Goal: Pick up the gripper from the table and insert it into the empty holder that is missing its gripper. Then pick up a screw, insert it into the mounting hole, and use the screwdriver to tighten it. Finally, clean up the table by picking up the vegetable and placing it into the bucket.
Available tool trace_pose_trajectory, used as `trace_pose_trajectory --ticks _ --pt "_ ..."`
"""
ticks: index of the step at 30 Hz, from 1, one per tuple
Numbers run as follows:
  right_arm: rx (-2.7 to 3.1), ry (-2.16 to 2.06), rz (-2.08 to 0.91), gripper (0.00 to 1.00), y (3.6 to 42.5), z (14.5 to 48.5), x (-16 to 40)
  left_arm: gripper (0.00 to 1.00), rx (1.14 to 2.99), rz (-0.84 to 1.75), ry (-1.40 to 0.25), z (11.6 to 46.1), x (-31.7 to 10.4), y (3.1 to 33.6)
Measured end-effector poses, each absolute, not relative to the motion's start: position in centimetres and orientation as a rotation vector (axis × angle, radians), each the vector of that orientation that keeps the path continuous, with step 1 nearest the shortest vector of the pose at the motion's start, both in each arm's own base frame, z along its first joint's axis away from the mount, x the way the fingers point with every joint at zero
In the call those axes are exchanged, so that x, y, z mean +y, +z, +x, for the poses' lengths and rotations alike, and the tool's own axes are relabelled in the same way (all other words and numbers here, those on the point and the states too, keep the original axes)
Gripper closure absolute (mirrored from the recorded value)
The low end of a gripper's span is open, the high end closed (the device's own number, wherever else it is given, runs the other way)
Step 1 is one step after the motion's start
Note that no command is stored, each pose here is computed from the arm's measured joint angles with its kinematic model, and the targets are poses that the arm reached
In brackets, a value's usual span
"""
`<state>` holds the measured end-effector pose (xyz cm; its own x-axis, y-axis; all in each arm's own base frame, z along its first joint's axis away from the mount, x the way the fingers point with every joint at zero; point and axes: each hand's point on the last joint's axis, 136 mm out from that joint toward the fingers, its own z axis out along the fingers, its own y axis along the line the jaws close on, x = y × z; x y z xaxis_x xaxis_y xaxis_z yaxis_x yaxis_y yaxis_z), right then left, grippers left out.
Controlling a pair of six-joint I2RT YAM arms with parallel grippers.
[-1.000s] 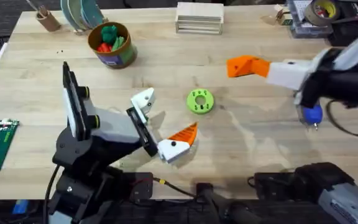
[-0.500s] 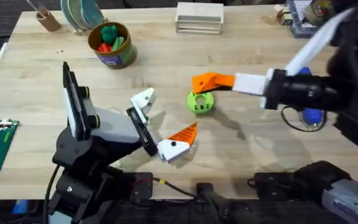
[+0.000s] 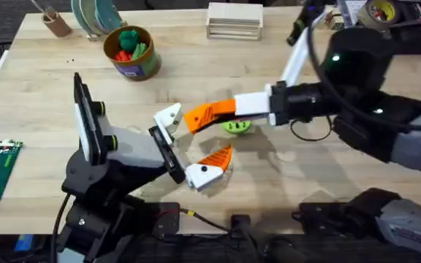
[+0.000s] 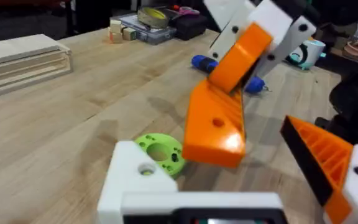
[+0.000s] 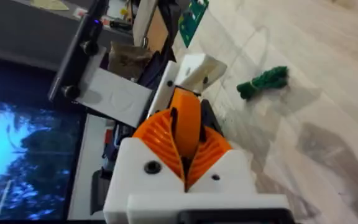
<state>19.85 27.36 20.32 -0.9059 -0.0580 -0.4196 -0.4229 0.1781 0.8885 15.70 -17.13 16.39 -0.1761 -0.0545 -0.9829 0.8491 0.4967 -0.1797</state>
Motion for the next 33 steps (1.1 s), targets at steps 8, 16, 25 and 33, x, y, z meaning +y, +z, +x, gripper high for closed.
trace_pose_trajectory --ticks 8,16,25,33 --pt "2.195 1.836 -0.447 0.985 19.3 20.3 28.1 0.008 1.539 0.714 -0.94 15.7 -17.1 16.4" --pt "2.229 1.856 -0.407 0.986 18.4 20.7 28.4 0.008 1.539 0.714 -0.94 15.7 -17.1 16.4" --pt "2.191 1.885 -0.395 0.986 18.7 21.5 28.9 0.008 1.54 0.711 -0.936 15.8 -17.1 16.4" --pt "2.255 1.909 -0.358 0.986 17.2 21.4 29.5 0.007 1.547 0.7 -0.942 15.8 -17.1 16.4"
